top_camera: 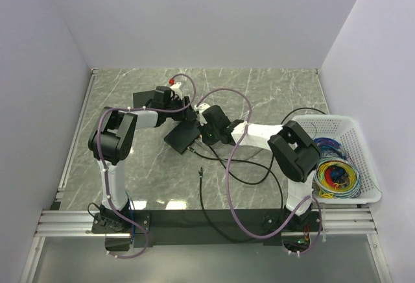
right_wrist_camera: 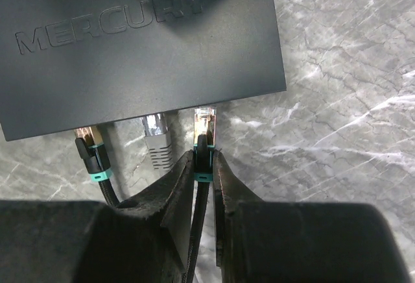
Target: Insert the plug into the switch port
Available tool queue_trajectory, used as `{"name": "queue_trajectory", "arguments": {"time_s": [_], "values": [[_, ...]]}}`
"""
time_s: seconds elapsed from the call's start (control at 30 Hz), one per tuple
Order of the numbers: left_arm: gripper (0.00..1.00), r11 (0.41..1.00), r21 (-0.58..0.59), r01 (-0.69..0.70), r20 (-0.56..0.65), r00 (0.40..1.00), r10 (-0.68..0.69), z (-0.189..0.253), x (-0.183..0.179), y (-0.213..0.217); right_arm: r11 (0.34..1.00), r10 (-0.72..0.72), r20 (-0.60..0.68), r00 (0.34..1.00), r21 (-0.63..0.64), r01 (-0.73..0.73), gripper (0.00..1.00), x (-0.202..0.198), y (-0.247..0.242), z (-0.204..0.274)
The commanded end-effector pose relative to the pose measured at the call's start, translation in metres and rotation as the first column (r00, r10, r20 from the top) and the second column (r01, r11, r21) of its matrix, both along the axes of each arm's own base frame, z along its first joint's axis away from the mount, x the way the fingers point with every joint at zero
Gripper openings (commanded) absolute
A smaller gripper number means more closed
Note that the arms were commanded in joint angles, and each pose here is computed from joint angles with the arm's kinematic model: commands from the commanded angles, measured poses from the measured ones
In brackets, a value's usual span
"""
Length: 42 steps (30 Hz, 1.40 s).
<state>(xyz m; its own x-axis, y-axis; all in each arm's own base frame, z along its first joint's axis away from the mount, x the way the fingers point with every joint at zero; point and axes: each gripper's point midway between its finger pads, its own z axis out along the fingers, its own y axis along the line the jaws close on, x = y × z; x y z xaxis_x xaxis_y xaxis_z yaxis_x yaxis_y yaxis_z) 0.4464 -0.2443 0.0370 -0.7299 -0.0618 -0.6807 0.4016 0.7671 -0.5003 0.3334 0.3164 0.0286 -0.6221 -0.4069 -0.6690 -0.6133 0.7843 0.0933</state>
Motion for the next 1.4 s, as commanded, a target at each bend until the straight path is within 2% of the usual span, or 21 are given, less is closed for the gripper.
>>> {"name": "queue_trajectory", "arguments": {"time_s": [0.0, 0.1, 0.27, 0.7, 1.1, 1.37], "values": [[0.53, 0.998, 0.004, 0.067, -0.118, 0.991, -0.066, -0.027, -0.033, -0.01, 0.997, -0.011, 0.13, 0.991, 0.077, 0.002, 0.0, 0.028, 0.021, 0.041], [0.53, 0.999, 0.021, 0.047, -0.133, 0.99, -0.044, -0.034, -0.034, -0.006, 0.997, -0.07, 0.111, 0.991, 0.03, 0.067, 0.0, 0.031, 0.01, 0.028], [0.52, 0.999, 0.032, 0.023, -0.147, 0.989, -0.018, -0.038, -0.031, -0.005, 0.996, -0.091, 0.078, 0.993, 0.016, 0.09, 0.0, 0.028, 0.006, 0.019], [0.51, 0.997, 0.074, -0.027, -0.169, 0.985, 0.04, -0.044, -0.034, 0.007, 0.997, -0.065, 0.052, 0.997, 0.033, 0.063, 0.0, 0.027, 0.016, 0.019], [0.51, 0.998, 0.061, -0.032, -0.184, 0.982, 0.043, -0.048, -0.036, 0.005, 0.996, -0.011, 0.049, 0.999, 0.088, 0.006, 0.0, 0.024, 0.048, 0.039], [0.51, 0.998, 0.052, -0.032, -0.191, 0.981, 0.041, -0.045, -0.042, 0.006, 0.996, -0.019, 0.046, 0.999, 0.083, 0.016, 0.0, 0.03, 0.055, 0.035]]}}
